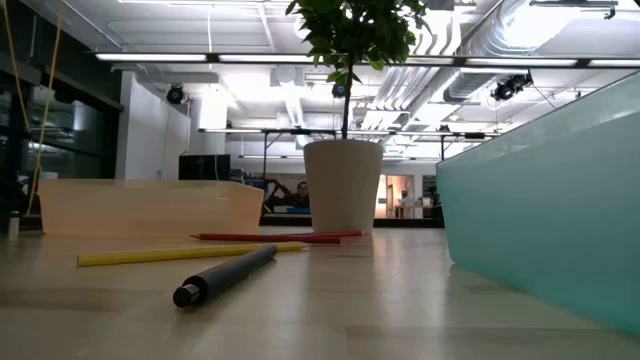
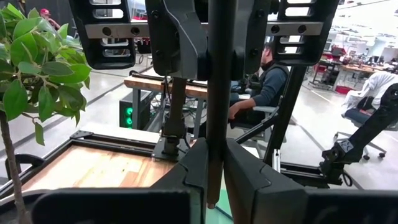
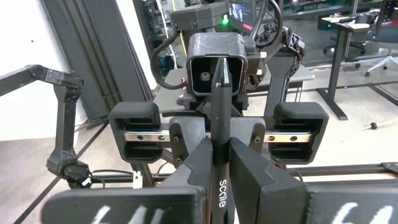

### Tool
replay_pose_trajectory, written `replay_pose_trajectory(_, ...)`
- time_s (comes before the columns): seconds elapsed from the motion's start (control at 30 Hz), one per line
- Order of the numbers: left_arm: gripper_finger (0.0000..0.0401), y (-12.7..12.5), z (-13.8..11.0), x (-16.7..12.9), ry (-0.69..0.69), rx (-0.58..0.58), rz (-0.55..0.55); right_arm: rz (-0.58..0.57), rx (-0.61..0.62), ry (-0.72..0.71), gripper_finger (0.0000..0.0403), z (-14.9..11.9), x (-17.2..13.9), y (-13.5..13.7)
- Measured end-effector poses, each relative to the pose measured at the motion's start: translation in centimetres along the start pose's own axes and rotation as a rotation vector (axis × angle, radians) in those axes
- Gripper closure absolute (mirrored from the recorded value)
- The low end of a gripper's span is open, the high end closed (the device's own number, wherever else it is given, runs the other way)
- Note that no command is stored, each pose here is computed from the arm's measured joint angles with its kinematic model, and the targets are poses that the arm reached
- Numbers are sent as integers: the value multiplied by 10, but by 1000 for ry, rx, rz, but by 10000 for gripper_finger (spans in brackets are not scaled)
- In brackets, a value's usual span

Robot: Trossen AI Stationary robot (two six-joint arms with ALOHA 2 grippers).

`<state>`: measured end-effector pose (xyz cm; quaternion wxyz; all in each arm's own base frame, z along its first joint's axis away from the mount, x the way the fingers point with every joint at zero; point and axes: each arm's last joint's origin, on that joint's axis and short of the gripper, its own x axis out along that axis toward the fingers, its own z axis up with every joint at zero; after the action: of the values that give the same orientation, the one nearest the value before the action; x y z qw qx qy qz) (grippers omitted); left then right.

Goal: Sort pens & pencils
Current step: Put the top black pen into the orange bin

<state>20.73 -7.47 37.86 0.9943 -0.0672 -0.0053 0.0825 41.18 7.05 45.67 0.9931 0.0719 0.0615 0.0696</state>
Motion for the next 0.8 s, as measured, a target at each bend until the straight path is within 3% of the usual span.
replay_pose_trajectory(0.8, 376, 1, 0, 0, -1, 9, 17, -2, -21, -14, 335, 2, 0, -1)
